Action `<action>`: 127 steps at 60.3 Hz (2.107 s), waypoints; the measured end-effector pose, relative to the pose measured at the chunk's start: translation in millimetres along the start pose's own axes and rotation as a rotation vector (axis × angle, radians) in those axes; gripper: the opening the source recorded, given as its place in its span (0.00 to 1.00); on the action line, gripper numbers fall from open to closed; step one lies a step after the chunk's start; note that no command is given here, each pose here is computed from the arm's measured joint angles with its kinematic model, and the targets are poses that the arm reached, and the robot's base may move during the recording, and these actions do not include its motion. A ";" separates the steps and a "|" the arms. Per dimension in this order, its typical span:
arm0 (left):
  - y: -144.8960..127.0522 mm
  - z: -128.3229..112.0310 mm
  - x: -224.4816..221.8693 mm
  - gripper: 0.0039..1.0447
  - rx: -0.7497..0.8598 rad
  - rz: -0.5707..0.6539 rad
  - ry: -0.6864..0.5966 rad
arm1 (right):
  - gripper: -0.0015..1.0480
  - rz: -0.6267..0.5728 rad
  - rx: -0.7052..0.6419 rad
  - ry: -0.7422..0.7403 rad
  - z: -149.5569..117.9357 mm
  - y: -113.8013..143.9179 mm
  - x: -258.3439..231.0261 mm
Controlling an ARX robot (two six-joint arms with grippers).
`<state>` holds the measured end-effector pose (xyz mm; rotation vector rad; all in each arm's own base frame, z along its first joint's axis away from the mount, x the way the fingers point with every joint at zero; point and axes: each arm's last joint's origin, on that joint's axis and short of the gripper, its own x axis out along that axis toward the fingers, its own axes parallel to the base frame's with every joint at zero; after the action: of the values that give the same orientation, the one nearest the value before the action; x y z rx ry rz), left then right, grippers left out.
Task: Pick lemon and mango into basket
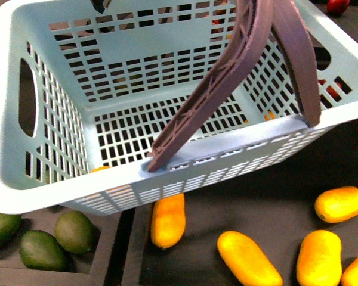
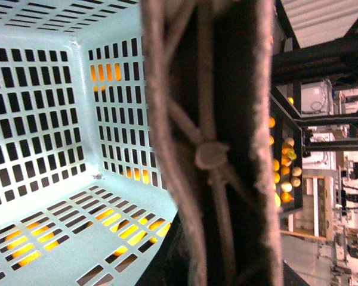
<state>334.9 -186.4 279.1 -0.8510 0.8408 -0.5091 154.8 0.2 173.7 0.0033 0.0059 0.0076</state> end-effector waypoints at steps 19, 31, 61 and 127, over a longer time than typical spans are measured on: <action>-2.2 -3.2 1.1 0.04 0.008 -0.015 0.024 | 0.92 -0.005 0.000 0.001 -0.1 -0.2 0.0; -3.7 -5.5 1.9 0.04 0.009 -0.020 0.033 | 0.92 -0.232 0.099 0.222 5.6 -4.3 7.5; -3.2 -4.8 1.7 0.04 0.008 -0.017 0.029 | 0.92 -0.425 0.357 0.572 -36.7 -86.5 108.1; -3.2 -4.7 1.7 0.04 0.008 -0.015 0.026 | 0.92 -0.508 0.637 1.009 -188.7 -87.4 215.2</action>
<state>331.8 -191.5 279.2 -0.8452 0.8558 -0.5378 369.6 -84.9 -16.6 0.6343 1.0178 -0.5019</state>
